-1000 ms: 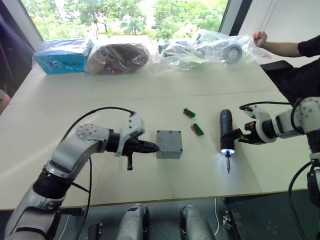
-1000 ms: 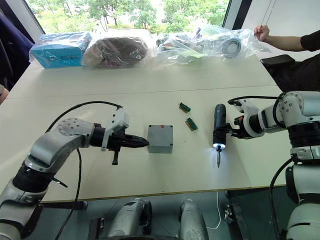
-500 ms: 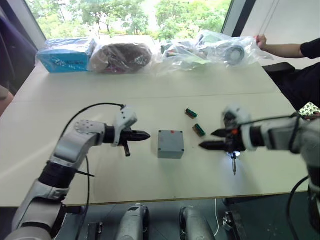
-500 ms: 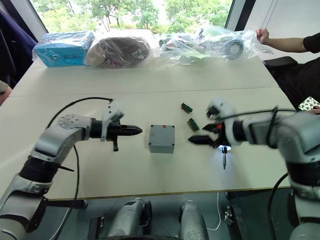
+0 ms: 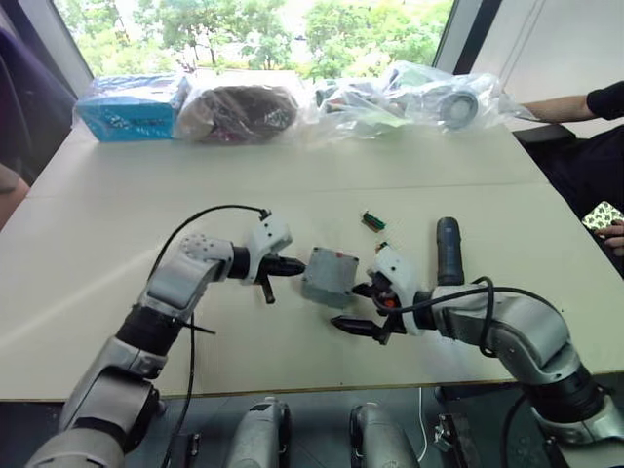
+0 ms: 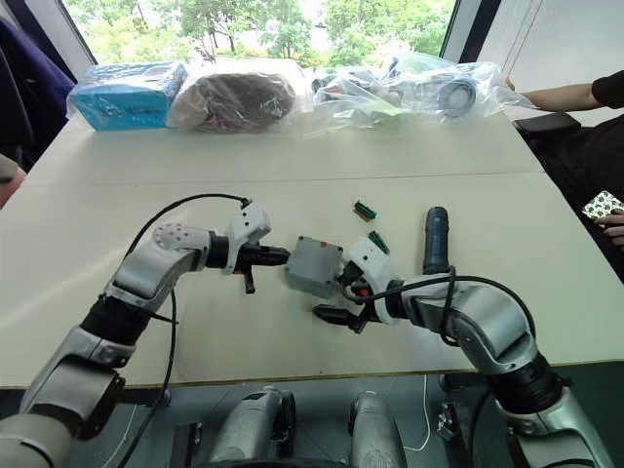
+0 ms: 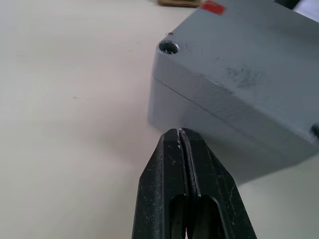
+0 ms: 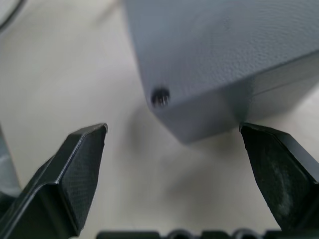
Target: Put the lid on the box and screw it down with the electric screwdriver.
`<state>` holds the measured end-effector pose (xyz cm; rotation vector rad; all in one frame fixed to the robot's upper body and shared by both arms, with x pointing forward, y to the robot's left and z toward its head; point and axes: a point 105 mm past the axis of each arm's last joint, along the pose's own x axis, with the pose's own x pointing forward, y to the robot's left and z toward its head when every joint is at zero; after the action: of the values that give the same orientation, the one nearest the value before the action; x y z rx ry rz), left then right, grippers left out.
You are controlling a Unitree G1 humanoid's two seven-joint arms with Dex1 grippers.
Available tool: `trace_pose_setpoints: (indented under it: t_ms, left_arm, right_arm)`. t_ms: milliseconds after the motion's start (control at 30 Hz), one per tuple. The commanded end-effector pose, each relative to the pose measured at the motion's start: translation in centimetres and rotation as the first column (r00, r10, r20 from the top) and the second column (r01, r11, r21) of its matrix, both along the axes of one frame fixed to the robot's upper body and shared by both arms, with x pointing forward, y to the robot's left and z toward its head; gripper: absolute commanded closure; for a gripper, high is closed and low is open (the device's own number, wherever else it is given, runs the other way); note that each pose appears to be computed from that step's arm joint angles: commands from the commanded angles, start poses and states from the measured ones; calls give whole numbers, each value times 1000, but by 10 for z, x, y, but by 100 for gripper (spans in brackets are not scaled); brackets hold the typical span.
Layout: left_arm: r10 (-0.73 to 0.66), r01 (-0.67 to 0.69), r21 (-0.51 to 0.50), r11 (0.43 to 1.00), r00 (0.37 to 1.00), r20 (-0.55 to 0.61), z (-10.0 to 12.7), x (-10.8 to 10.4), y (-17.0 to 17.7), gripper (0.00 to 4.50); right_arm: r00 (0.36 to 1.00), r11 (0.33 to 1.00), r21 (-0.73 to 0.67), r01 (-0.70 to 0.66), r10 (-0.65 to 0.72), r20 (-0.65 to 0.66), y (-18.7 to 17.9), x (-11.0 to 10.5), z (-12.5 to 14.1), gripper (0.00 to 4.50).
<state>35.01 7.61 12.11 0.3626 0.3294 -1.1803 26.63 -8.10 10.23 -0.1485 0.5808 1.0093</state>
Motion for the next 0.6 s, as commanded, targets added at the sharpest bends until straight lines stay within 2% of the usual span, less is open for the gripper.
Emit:
trace_pose_setpoints:
  t_ms: [33, 200, 333, 500, 600]
  left_arm:
    - [-9, 8, 16, 1000, 997, 75, 6, 9, -2, 450]
    - [38, -43, 56, 998, 996, 78, 4, 9, 25, 450]
    - [45, -47, 112, 993, 999, 18, -11, -14, 49, 450]
    - [-61, 67, 86, 994, 996, -71, -17, -49, 38, 450]
    - [-60, 64, 68, 996, 996, -66, -17, -49, 29, 450]
  right_arm:
    - [995, 1000, 0, -27, 27, 100, 2, -4, 24, 9]
    - [973, 989, -147, -33, 65, 223, -19, -7, 33, 9]
    - [944, 980, -200, 0, 66, 324, -31, 12, 38, 9]
    - [932, 982, -186, -38, 102, 347, -24, 26, 30, 9]
    - [934, 982, -172, -75, 130, 334, -18, 27, 25, 9]
